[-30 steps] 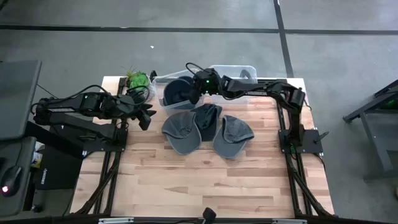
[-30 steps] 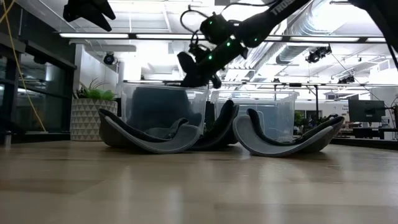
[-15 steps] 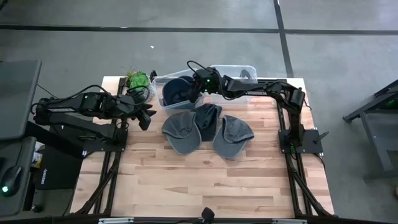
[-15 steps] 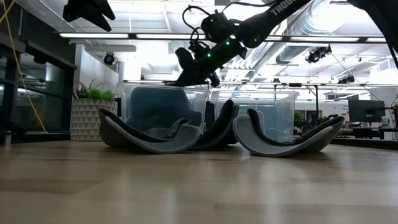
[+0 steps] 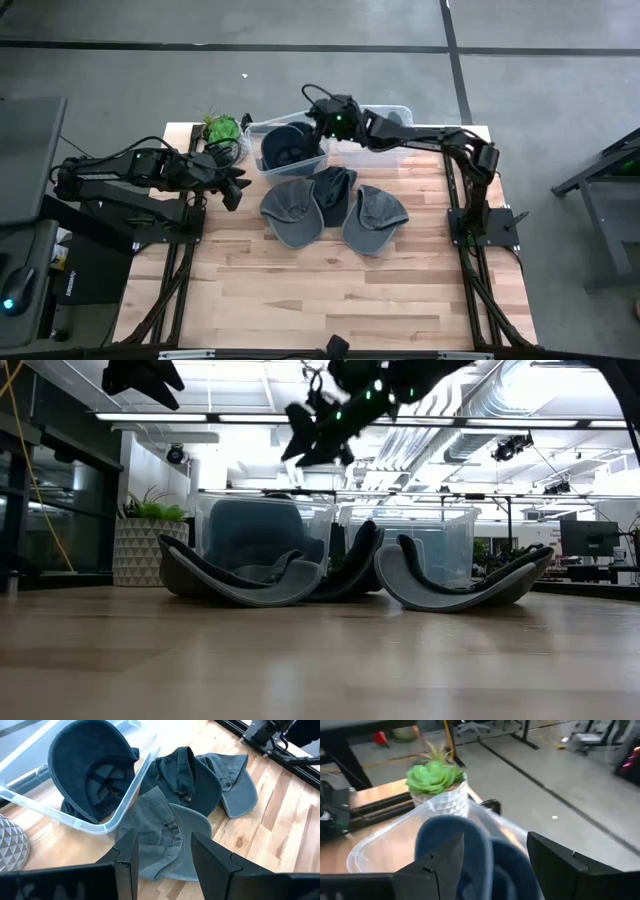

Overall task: Pick & Place hat
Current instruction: Put the bottom dark blue cap into the left transparent bin, then put the dark blue cap into the left transparent bin

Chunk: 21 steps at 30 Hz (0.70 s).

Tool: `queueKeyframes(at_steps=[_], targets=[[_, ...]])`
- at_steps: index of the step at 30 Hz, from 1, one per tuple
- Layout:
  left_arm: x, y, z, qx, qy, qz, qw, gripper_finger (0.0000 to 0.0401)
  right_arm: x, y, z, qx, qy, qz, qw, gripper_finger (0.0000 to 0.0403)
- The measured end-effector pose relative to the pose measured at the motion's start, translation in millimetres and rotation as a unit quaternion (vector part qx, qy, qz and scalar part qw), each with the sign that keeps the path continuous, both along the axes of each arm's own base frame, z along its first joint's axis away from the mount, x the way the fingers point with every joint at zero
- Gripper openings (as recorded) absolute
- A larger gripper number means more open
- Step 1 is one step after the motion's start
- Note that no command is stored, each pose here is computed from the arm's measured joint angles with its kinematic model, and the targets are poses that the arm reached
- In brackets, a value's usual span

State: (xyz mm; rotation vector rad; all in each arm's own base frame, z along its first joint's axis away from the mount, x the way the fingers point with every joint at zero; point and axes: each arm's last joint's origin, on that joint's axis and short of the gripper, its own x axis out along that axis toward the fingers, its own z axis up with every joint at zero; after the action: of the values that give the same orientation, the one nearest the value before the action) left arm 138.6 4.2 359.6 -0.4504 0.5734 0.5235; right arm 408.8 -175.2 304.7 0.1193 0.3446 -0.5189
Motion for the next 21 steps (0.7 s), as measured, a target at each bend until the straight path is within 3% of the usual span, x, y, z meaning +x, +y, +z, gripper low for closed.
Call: queueKeyframes(at_steps=[6,11,15,21], targets=[[0.1,0.0,0.1,0.011,0.005,-0.01,1.0,0.0128,-12.3,12.9,50.7,0.015,0.063,-0.004,0.998,0.0211],[0.3,0.3,0.6,0.029,0.008,-0.017,0.999,0.0128,-29.3,28.3,85.0,0.058,0.12,-0.005,0.991,0.0212],[8.1,-0.5,-4.5,0.042,-0.011,-0.038,0.998,0.0128,-43.5,38.8,89.5,0.111,0.171,-0.021,0.979,0.0209],[25.1,-3.4,-34.7,0.036,-0.043,-0.08,0.995,0.0128,-59.8,60.7,76.0,0.192,0.231,-0.064,0.952,0.0209]])
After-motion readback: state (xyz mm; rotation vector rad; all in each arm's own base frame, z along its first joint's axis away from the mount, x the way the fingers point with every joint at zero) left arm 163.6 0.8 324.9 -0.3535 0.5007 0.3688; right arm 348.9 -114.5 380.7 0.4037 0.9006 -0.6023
